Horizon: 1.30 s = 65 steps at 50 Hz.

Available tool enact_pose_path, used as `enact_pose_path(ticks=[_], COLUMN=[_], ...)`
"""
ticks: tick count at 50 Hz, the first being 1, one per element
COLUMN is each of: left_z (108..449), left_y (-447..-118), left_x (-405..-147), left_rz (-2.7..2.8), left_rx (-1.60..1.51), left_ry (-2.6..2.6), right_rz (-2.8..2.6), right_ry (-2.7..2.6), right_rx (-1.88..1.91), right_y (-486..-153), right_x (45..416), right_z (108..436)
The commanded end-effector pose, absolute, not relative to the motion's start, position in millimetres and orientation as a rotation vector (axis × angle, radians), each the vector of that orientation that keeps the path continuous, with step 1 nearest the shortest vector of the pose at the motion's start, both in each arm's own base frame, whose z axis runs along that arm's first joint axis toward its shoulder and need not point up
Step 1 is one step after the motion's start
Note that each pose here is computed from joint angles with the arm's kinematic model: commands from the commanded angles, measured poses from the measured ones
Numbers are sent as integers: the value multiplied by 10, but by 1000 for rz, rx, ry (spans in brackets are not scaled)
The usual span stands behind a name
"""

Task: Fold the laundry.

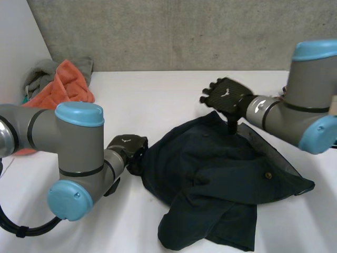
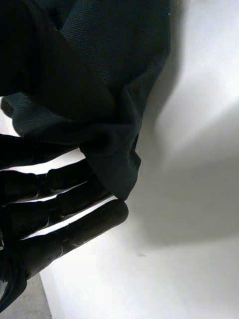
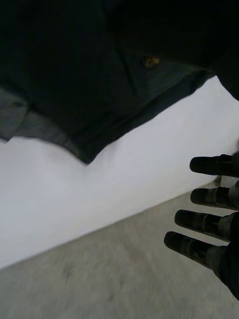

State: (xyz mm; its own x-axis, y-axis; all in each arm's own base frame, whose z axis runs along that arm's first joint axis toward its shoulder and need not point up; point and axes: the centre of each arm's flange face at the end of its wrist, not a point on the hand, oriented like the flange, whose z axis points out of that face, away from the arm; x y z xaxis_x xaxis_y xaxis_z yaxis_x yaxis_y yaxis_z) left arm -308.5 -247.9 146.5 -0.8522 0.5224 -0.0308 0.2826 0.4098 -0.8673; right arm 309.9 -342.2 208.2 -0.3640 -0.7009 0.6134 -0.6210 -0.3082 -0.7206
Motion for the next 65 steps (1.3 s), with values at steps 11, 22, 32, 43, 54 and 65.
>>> enact_pose_path(ticks=[11, 22, 32, 43, 54, 65], left_z=[2243, 2660, 3451, 4251, 2926, 1686], left_y=[-2291, -2476, -3069, -3349, -3182, -2701], left_x=[-3211, -3373, -3520, -3333, -3348, -3262], left_rz=[1678, 1981, 2554, 2933, 2630, 2243], left_rx=[-823, -918, -774, -461, -770, -1068], left_ry=[-2180, -1952, -1490, -1068, -1559, -1929], right_rz=[-1661, -1897, -2755, -2978, -2607, -2027], right_ry=[1776, 1719, 1379, 1045, 1355, 1914], right_rx=[-1650, -1505, -860, -658, -989, -1182], right_y=[-3730, -3970, -4401, -4059, -3687, -3142], right_x=[3393, 3458, 3303, 3130, 3087, 2899], right_z=[1261, 1437, 2907, 3911, 3032, 1723])
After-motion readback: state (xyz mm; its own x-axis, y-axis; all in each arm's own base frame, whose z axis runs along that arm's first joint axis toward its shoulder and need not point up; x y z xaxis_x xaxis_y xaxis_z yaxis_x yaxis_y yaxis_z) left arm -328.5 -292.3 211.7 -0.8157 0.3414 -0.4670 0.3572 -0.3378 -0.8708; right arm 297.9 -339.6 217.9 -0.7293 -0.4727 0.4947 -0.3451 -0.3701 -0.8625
